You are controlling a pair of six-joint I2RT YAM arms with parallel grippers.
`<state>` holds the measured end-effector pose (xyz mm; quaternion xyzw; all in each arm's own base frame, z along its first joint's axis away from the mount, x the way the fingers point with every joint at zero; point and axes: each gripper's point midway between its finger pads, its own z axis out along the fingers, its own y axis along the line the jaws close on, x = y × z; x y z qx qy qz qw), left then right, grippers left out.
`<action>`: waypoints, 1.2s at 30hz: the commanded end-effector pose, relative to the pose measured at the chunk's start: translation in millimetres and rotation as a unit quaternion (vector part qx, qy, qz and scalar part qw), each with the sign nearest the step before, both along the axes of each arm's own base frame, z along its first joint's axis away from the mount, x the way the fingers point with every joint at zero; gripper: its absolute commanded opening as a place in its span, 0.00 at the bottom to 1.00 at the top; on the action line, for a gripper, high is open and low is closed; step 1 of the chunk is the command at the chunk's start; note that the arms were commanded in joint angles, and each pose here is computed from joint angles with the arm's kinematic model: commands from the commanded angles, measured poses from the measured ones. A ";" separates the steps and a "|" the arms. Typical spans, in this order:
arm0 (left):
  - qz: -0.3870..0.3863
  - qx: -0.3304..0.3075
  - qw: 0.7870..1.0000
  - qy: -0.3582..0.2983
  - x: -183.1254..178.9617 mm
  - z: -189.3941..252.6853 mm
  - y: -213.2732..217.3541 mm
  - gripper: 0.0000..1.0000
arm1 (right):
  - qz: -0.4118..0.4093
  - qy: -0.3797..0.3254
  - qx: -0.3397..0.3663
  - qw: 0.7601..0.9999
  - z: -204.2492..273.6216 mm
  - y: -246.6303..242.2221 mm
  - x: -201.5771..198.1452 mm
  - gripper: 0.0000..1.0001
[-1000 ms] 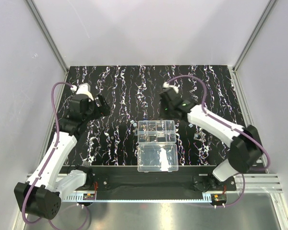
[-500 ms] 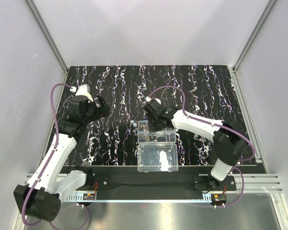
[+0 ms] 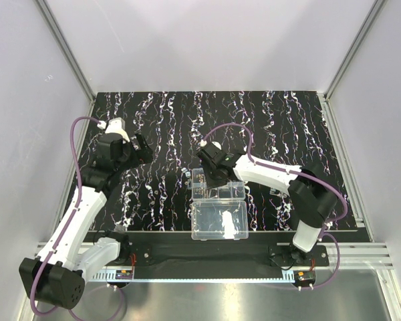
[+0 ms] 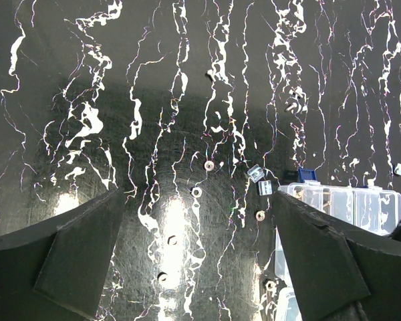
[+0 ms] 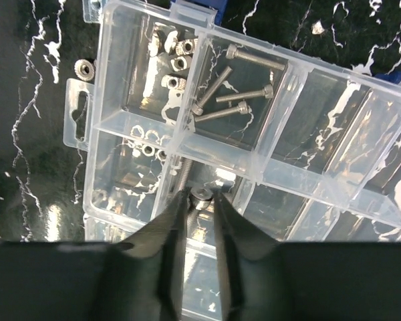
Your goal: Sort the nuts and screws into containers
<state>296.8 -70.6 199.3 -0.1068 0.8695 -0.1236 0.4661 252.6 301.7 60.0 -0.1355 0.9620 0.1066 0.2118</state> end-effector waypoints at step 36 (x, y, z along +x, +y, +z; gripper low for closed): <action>-0.011 -0.013 1.000 -0.007 2.9 1.2 -5.8 0.99 | -0.454 -0.004 -0.065 0.888 -15.6 -286.6 8.9 0.51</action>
